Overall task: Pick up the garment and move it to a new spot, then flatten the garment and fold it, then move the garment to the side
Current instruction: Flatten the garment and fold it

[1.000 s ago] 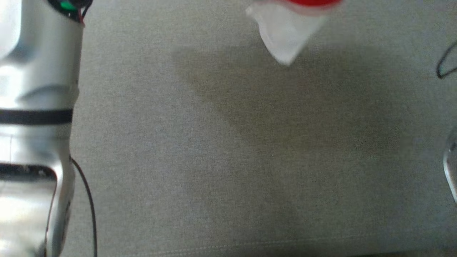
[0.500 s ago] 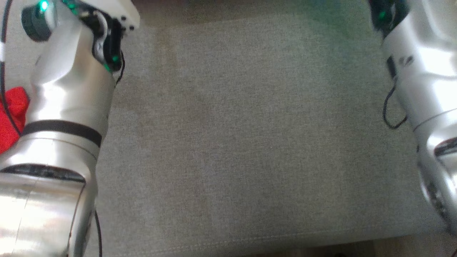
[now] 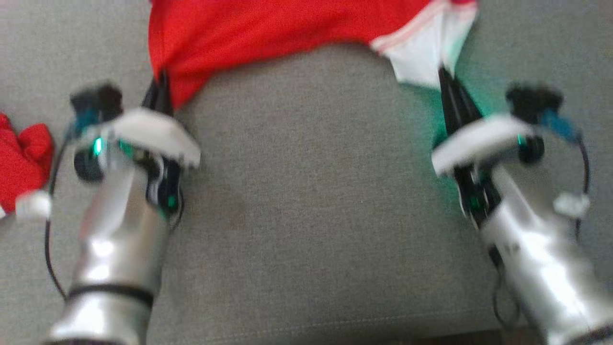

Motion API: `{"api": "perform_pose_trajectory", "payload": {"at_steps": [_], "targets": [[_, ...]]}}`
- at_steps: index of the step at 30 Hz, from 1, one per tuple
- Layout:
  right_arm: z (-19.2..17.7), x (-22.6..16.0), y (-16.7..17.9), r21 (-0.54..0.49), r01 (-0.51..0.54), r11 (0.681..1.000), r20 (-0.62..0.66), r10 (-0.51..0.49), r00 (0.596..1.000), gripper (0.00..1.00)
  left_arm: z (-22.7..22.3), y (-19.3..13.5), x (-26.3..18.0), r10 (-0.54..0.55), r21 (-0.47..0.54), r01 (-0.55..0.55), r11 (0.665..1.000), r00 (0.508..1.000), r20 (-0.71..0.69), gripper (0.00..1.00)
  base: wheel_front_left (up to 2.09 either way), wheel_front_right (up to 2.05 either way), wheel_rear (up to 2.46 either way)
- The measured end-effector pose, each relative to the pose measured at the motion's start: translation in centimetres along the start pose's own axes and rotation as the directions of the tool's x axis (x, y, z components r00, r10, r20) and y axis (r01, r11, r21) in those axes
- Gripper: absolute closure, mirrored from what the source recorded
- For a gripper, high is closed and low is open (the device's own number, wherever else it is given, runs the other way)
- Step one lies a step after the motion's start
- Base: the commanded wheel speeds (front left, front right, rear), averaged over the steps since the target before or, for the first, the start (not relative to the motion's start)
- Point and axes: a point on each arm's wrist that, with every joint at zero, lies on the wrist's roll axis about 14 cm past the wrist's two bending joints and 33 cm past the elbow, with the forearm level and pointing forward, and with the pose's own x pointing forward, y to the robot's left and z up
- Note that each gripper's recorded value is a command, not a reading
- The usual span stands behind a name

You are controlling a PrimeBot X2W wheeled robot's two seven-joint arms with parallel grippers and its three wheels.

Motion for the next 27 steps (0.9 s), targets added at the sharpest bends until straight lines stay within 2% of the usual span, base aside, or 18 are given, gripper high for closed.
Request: {"api": "perform_pose_trajectory", "payload": {"at_steps": [7,11,17,22,27], "targets": [[-1.8,-7.7,-1.5,0.106,0.044,0.993,0.042,-0.049,0.998,1.0,-1.9,1.3,-6.9,0.027,-0.022,-0.026,0.999,0.999,0.04,1.0,0.0,0.0,0.0],[-3.0,-12.5,-2.0,0.152,0.087,0.985,0.014,-0.09,0.996,1.0,-3.1,1.7,-11.1,0.048,-0.024,-0.047,0.999,0.998,0.036,1.0,0.0,0.0,0.0],[-5.0,-18.9,0.2,0.206,0.122,0.971,-0.073,-0.109,0.991,1.0,-3.3,2.3,-16.4,0.089,-0.011,-0.089,0.996,0.996,0.002,1.0,0.0,0.0,0.0],[-5.3,-22.5,1.2,0.228,0.146,0.963,-0.13,-0.118,0.984,1.0,-3.4,2.4,-19.9,0.113,-0.006,-0.114,0.993,0.993,-0.04,1.0,0.0,0.0,0.0],[-5.1,-24.4,1.5,0.233,0.155,0.96,-0.161,-0.119,0.98,1.0,-3.6,2.1,-22.3,0.127,-0.015,-0.128,0.992,0.989,-0.081,1.0,0.0,0.0,0.0]]}}
